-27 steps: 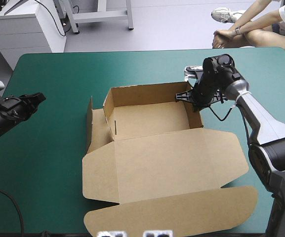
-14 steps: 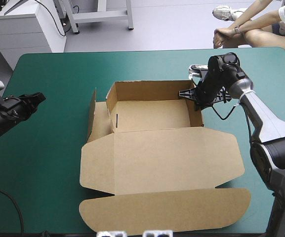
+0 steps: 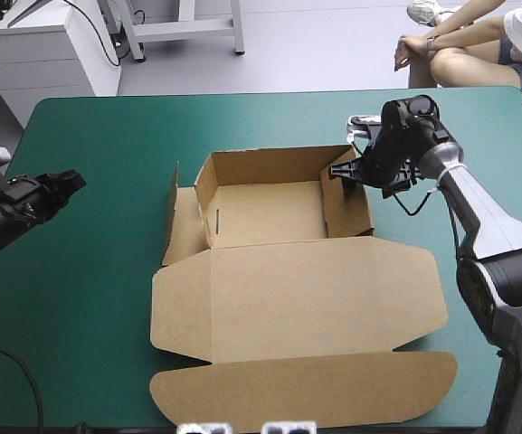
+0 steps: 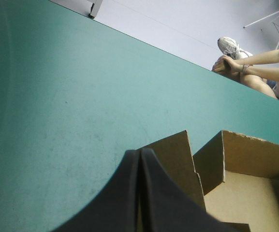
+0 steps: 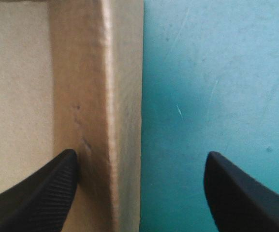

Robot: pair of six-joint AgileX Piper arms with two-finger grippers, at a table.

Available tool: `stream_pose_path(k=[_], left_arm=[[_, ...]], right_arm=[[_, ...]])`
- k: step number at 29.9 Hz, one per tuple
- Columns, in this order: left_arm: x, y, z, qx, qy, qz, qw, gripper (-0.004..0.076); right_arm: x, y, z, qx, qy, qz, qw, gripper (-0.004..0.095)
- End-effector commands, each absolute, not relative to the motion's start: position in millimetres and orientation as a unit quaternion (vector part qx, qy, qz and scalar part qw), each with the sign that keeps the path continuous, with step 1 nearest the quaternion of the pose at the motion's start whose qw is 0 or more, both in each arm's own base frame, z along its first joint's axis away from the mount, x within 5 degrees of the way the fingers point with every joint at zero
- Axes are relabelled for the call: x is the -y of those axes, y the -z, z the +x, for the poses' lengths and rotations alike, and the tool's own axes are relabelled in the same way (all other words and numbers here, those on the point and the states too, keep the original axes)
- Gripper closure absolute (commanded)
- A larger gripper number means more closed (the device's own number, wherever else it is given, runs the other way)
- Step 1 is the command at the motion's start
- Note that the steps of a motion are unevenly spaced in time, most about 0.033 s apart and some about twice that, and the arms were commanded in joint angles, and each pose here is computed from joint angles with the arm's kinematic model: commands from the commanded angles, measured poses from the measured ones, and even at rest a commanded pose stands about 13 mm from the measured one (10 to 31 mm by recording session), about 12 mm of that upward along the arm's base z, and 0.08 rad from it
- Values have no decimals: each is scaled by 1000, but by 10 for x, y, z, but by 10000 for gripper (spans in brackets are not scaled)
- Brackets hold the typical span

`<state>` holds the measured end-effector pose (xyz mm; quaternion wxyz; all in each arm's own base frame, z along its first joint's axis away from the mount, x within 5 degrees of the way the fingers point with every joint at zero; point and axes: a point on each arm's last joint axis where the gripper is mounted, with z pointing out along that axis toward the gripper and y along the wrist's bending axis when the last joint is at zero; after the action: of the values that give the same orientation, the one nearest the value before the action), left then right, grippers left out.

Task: Fold the box

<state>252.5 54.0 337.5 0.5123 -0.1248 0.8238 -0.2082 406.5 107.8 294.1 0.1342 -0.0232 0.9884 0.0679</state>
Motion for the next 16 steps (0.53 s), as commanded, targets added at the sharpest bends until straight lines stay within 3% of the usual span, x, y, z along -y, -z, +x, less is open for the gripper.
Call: stream_pose_path(k=[1,4,11,16], left_arm=[[-513,-3534,2509,-803,221,-129,538,732],[-517,-3533,2511,-803,220,-130,538,732],[-505,-3526,2511,-805,225,-126,534,732],[-512,-3500,2538,-806,231,-130,530,732]], right_arm=[[-1008,-3428,4005,-977,-78,-24,199,138],[-1034,-3618,3940,-970,-106,-23,219,139],[-978,-3809,3606,-967,-110,-31,228,140],[-1034,-3666,3359,-974,-104,-55,194,140]])
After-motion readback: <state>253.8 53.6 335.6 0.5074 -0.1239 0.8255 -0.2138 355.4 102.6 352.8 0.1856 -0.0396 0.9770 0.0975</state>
